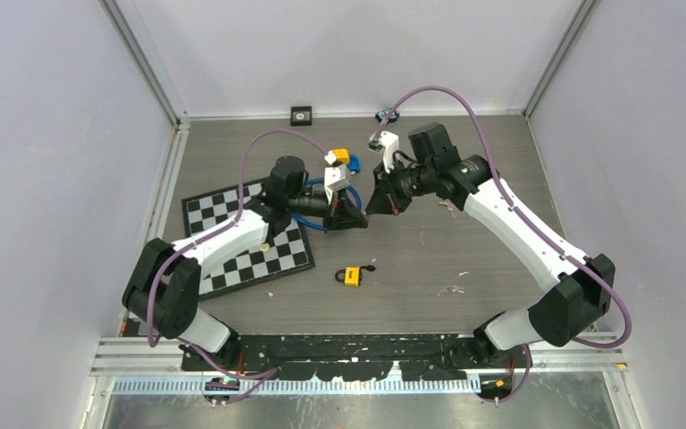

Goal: Unlock with the key

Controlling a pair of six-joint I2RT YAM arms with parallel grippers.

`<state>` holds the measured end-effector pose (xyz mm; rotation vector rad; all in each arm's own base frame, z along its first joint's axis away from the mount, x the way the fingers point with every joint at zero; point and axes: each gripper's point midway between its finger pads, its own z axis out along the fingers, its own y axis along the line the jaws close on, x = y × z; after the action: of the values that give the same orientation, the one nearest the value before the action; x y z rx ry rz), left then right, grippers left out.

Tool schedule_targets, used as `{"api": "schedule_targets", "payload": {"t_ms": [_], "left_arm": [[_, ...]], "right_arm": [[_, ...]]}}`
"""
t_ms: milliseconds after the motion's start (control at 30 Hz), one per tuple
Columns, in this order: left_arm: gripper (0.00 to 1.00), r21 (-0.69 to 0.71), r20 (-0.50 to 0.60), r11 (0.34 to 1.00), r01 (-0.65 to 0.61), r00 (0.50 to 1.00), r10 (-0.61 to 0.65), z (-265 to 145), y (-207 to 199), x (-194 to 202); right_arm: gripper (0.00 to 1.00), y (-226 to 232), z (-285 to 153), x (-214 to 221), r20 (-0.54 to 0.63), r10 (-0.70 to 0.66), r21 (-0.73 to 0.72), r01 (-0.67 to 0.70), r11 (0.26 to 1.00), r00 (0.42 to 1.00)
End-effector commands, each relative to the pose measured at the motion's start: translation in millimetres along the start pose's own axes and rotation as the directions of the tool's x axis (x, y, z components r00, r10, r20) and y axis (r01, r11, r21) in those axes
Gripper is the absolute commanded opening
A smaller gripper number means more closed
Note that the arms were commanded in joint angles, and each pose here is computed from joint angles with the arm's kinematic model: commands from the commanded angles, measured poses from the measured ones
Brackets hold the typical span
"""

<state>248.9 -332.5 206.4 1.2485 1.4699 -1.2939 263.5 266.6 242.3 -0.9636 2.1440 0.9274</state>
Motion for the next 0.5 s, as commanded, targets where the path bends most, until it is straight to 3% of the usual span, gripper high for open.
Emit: {"api": "schedule_targets", "payload": {"t_ms": [0,167,467], "left_arm": [[0.0,0.006,0.011,0.997,-0.08,0.997,0.079,-6,-10,-16],[0.0,0.043,0.015,0.997,-0.068,0.998,0.067,-8,-20,-21],[0.0,0.029,0.01,0.999,-0.024,1.0,0.024,-12,-25,-15]], "right_arm": [[0.01,-2,-12,-13,0.057,-0.06,0.042,0.058,0.997,0.997],[0.03,-7,-9,-6,0.03,-0.063,0.052,0.061,0.997,0.998],[0.37,6,-7,-3,0.015,-0.062,-0.031,0.062,0.998,0.998]]}}
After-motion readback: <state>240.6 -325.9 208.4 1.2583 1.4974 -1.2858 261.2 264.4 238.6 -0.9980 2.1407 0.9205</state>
